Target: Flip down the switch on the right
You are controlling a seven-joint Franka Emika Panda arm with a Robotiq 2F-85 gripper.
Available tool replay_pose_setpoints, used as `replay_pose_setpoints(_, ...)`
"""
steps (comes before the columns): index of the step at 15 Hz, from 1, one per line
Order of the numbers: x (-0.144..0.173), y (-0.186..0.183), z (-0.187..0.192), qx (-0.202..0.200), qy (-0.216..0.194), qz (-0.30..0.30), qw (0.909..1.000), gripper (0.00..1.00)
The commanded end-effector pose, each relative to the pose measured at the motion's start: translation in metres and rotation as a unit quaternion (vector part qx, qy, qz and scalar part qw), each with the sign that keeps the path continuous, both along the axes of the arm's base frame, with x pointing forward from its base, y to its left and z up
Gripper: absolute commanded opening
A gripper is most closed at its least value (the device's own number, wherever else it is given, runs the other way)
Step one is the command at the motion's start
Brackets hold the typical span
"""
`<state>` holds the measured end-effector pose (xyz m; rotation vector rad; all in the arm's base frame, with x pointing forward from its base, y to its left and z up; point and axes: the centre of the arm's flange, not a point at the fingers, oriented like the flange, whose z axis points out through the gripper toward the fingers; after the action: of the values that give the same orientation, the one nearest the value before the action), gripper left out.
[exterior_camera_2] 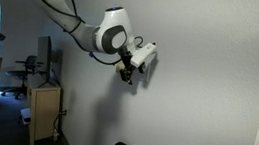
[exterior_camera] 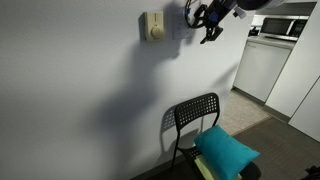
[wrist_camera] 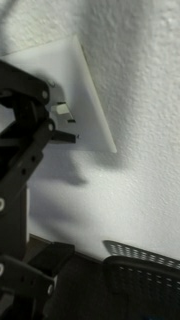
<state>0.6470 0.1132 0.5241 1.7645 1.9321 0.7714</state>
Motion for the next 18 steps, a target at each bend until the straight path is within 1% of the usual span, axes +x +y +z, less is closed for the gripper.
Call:
replay_pose_setpoints(1, 0.011, -0.003, 0.004, 0.009, 0.009, -0.003, 0.9999, 1.0)
replay_pose_setpoints(3, 0.01, -0.001, 0.008, 0.007, -0.01, -0.009, 0.9999, 1.0)
replay_pose_setpoints(6, 0.012, -0.005, 0.019, -0.009, -0.044, -0.075, 0.9962, 1.0)
replay_pose_setpoints(8, 0.014, -0.009, 0.023, -0.011, -0.055, -0.091, 0.9943, 1.0)
replay_pose_setpoints(10, 0.016, -0.01, 0.024, -0.001, -0.05, -0.097, 0.994, 1.0)
replay_pose_setpoints(15, 0.016, 0.004, 0.022, 0.058, -0.022, -0.087, 0.9943, 1.0)
replay_pose_setpoints(18, 0.018, 0.009, 0.02, 0.075, -0.016, -0.087, 0.9932, 1.0)
